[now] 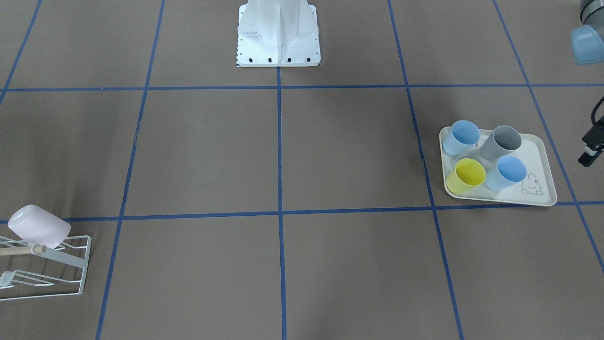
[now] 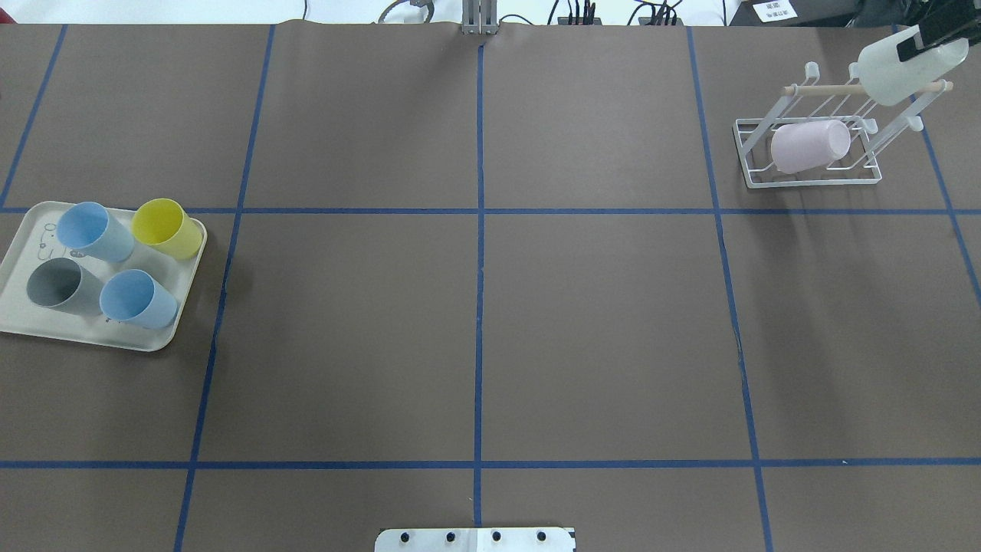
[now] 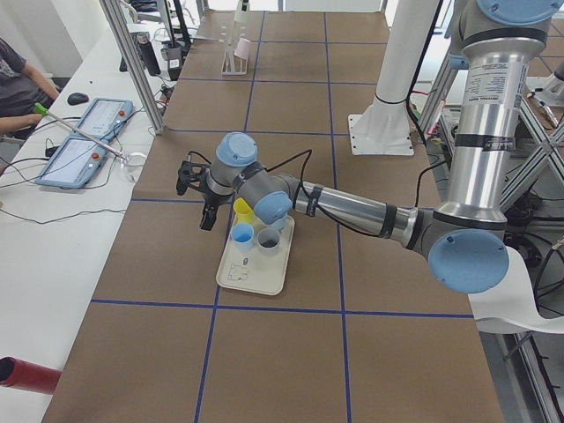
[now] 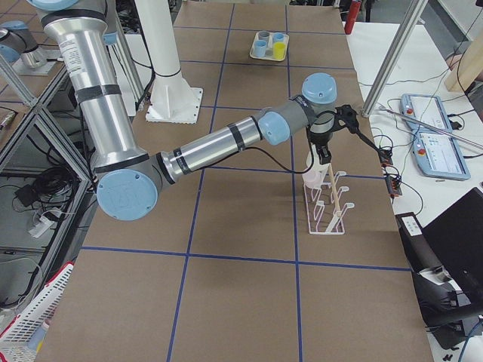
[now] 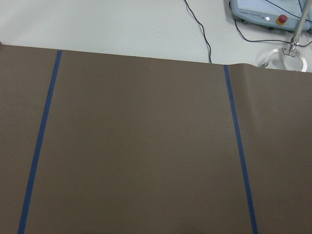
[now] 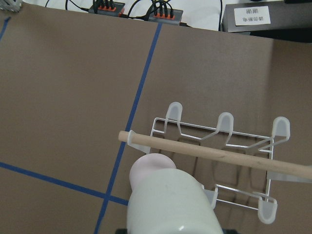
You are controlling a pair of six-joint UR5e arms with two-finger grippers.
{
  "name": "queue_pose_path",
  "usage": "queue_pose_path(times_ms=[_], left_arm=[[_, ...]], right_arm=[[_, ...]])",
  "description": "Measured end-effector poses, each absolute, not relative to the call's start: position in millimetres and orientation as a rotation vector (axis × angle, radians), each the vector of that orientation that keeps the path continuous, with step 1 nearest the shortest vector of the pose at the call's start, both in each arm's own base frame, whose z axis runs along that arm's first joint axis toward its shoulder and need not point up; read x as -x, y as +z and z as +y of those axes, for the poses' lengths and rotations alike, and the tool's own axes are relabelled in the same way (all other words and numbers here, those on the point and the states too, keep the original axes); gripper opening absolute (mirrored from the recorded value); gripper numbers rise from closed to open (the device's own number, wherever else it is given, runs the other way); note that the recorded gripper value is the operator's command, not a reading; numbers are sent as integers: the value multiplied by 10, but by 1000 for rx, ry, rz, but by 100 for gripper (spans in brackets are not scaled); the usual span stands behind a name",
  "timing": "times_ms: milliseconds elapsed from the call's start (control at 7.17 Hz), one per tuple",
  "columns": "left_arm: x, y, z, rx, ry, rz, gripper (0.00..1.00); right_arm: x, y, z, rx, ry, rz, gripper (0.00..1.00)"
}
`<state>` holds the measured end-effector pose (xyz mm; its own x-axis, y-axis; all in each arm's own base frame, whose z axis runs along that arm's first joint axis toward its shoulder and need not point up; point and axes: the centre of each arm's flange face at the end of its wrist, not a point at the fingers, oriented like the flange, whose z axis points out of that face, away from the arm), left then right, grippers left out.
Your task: Transfer IKEA cup to right arm and place on rack
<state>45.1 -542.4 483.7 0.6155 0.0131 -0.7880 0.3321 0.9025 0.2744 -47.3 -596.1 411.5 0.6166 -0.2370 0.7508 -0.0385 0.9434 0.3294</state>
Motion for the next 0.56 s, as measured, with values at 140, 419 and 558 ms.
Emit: queue_pose_path(times_ms=[140, 419, 558], left_arm=[[-438, 4862, -5382, -417, -187, 890, 100], [-425, 4883, -5312, -413, -187, 887, 100], [-421, 4886, -5288, -414, -189, 884, 100]], right_arm=[[501, 4266, -6004, -310, -132, -896, 17], [559, 4462, -6075, -282, -145, -880, 17], [611, 4522, -6136, -272, -153, -871, 17]])
